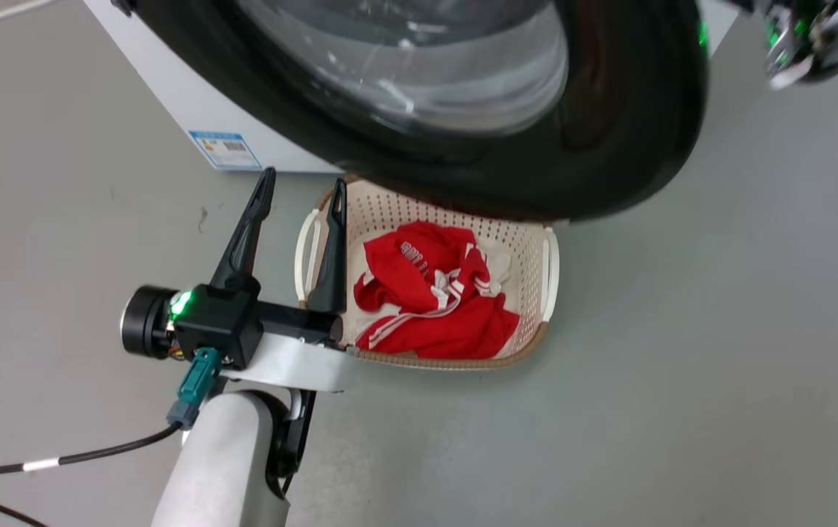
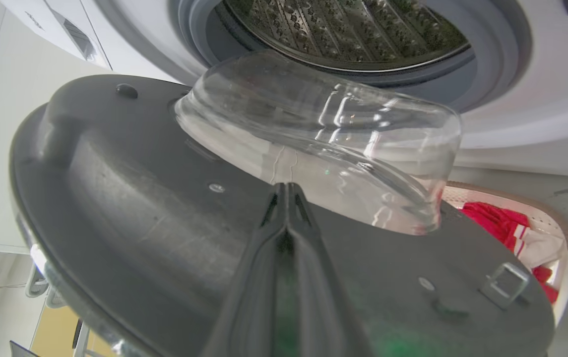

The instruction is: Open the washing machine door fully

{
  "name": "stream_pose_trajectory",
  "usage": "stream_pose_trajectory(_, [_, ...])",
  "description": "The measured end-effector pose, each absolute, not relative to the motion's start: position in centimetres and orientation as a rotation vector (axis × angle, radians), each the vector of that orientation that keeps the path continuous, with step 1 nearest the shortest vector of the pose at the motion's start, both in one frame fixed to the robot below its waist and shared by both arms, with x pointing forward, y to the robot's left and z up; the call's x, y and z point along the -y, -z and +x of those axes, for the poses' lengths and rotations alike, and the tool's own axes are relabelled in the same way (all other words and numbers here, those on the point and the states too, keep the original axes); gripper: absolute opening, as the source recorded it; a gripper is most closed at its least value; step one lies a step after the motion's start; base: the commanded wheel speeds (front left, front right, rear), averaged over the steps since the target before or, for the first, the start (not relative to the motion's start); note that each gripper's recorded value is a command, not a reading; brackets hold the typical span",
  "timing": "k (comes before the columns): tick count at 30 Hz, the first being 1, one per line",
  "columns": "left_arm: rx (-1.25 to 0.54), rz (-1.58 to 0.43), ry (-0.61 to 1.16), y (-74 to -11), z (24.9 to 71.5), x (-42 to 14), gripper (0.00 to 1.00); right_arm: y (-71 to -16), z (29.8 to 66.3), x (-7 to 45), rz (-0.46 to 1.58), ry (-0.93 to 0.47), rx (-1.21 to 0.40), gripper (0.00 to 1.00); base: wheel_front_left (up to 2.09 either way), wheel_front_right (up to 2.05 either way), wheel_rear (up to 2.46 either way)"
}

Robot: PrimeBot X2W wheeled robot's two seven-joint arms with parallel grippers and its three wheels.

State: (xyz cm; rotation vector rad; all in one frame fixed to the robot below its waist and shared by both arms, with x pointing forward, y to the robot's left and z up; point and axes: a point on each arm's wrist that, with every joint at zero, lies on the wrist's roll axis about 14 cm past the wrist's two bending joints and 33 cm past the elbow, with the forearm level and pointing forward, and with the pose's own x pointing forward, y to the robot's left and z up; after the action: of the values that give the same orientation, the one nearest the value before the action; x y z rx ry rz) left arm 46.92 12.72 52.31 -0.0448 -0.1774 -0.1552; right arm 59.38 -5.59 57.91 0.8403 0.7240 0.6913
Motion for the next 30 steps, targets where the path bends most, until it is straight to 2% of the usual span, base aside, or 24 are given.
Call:
stream_pose_trajectory(18, [0.214,-0.043,0.101,-55.0,41.2,-14.4,1.0,-59.1,47.4,-2.5,0.794,-0.962,-0.848,0.0,0.0,0.0,0.0])
stream_pose_trajectory(30, [0.224,-0.045,0.096,-55.5,39.6,-14.7,1.0,-59.6,42.6,-6.4,0.784,-1.085,-0.862,0.0,0.0,0.0,0.0])
